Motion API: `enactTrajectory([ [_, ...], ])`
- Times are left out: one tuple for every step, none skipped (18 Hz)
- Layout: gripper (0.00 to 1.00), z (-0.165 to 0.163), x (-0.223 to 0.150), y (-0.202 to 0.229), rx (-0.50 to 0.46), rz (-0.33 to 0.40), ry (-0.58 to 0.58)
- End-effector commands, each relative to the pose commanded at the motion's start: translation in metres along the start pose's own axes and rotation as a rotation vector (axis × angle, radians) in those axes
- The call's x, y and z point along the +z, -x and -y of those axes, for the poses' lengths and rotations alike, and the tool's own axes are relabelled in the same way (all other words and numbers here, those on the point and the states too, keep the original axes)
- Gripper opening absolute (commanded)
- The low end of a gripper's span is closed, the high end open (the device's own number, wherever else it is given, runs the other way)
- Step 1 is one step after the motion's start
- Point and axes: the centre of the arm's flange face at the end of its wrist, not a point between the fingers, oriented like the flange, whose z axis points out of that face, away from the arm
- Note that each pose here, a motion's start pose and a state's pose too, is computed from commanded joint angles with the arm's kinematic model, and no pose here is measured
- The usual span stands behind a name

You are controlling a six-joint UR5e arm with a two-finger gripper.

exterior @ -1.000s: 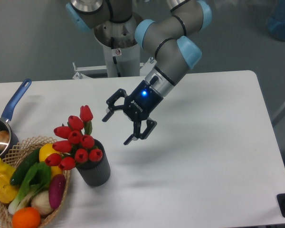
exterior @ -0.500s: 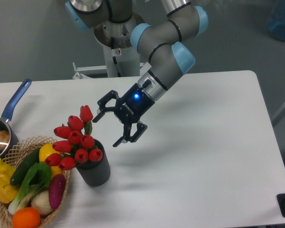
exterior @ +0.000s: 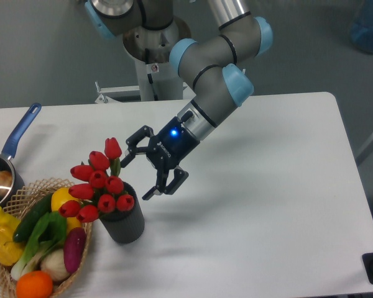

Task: Pick up the flowers from the vase
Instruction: 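Lower the open gripper around the tulip stems above the vase rim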

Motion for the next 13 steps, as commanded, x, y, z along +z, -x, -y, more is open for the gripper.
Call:
enactTrajectory([
  [1.00, -0.001, 0.006, -0.001, -0.001, -0.011, 0.002],
  [1.00, -0.002, 0.007, -0.001, -0.003, -0.014, -0.001],
  [1.00, 0.001, 0.009, -0.002, 0.000, -0.018, -0.006],
  [1.00, 0.005, 0.013, -0.002, 0.007, -0.023, -0.009],
  [1.00, 0.006, 0.015, -0.002, 0.009, -0.027, -0.011],
  [1.00, 0.003, 0.018, -0.001, 0.003, -0.032, -0.010],
  [1.00, 0.003, 0.018, -0.001, 0.001, -0.033, -0.015],
  [1.00, 0.003, 0.018, -0.001, -0.003, -0.035, -0.025],
  [1.00, 0.004, 0.019, -0.001, -0.003, -0.037, -0.033],
  [1.00, 0.005, 0.019, 0.000, 0.000, -0.037, -0.033],
  [1.00, 0.002, 0.021, 0.001, -0.004, -0.041, -0.033],
  [1.00, 0.001, 0.022, 0.001, -0.007, -0.042, -0.034],
  [1.00, 0.002, 0.024, 0.001, -0.005, -0.046, -0.036],
])
